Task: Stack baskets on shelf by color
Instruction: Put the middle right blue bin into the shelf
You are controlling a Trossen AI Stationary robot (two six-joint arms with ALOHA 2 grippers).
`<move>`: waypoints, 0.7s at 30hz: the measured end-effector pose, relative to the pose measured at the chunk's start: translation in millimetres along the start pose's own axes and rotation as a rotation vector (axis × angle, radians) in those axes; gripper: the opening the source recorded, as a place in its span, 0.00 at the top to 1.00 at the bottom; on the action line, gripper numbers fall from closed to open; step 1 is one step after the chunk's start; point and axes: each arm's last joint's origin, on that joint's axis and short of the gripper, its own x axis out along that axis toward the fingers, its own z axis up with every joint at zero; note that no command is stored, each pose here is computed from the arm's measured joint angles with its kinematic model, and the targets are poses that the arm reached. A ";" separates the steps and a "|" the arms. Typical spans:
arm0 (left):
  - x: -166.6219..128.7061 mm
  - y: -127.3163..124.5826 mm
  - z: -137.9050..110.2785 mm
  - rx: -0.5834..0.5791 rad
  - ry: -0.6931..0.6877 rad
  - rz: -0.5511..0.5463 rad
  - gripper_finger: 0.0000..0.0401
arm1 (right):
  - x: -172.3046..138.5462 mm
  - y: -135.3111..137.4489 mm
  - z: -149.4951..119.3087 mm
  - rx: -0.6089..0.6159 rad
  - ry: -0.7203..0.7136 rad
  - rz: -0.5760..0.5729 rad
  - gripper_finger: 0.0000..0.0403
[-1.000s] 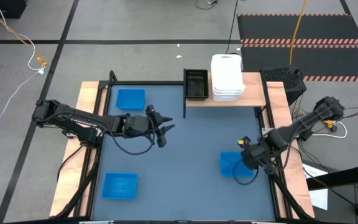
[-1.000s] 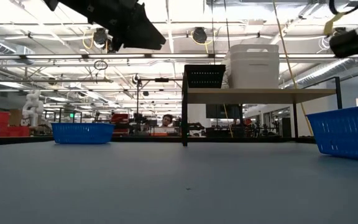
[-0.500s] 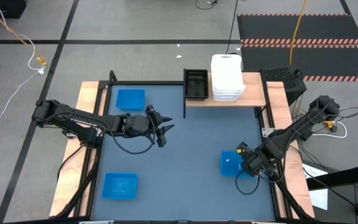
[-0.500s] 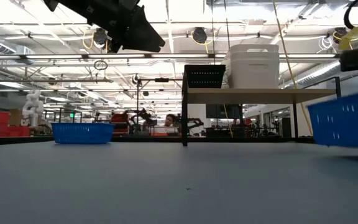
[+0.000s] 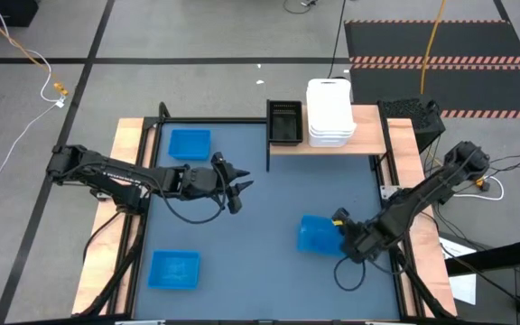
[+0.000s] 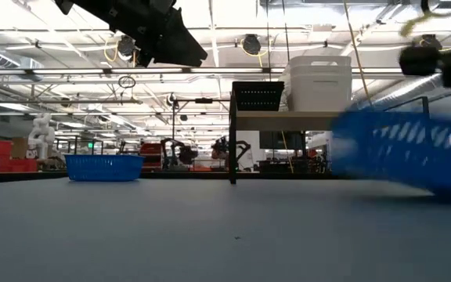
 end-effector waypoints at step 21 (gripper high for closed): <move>0.0 -0.1 -0.1 -0.008 0.000 0.000 0.64 | 17.3 -10.9 -2.3 -0.355 -0.169 -0.154 0.73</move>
